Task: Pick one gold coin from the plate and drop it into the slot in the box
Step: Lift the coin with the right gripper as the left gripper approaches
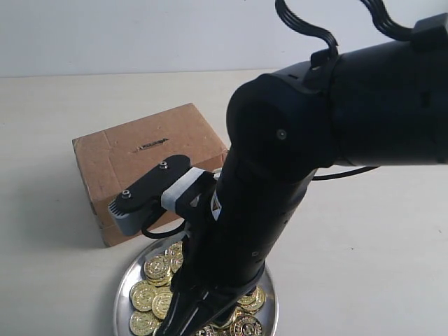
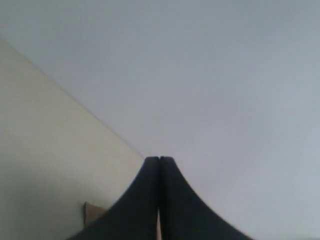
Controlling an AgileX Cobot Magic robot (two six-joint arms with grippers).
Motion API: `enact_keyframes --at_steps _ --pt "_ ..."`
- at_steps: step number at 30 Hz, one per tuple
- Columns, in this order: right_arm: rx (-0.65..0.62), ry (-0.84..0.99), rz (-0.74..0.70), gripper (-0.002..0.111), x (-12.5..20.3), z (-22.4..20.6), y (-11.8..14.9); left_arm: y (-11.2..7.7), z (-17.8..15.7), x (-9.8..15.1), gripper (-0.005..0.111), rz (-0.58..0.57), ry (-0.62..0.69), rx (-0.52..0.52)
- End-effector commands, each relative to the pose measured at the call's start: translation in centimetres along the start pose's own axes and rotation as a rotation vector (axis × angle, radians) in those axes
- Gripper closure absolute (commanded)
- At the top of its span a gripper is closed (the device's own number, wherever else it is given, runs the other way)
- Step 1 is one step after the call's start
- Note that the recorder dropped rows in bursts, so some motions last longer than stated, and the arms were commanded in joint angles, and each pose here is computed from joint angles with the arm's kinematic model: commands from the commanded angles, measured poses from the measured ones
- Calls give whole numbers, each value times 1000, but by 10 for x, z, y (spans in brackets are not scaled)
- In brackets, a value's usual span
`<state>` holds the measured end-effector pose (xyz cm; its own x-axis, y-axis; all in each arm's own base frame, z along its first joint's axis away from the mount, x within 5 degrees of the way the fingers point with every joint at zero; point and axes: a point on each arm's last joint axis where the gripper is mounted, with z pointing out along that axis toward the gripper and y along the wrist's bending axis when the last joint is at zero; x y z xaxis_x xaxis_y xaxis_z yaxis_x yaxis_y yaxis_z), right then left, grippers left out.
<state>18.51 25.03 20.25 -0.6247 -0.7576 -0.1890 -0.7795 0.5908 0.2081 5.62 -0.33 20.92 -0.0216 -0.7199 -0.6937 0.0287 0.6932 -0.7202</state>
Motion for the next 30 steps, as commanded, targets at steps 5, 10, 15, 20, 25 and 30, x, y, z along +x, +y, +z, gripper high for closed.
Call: enact_keyframes --at_steps 5,10,15,20,25,30 --pt "-4 -26 -11 91 -2 -5 2 -23 4 -4 107 -45 213 -10" --pt "-9 -35 -5 91 -3 -5 2 -46 15 -8 107 35 342 86" --pt "-17 -46 2 91 -4 -5 3 -53 33 3 107 19 523 135" --pt "-16 -50 -31 91 -4 -5 3 -46 53 17 100 5 693 95" --pt "-9 -68 -126 91 -6 -5 2 -54 74 24 74 31 877 157" --pt "-1 -80 -244 91 -7 -5 2 -64 93 27 55 8 1042 244"
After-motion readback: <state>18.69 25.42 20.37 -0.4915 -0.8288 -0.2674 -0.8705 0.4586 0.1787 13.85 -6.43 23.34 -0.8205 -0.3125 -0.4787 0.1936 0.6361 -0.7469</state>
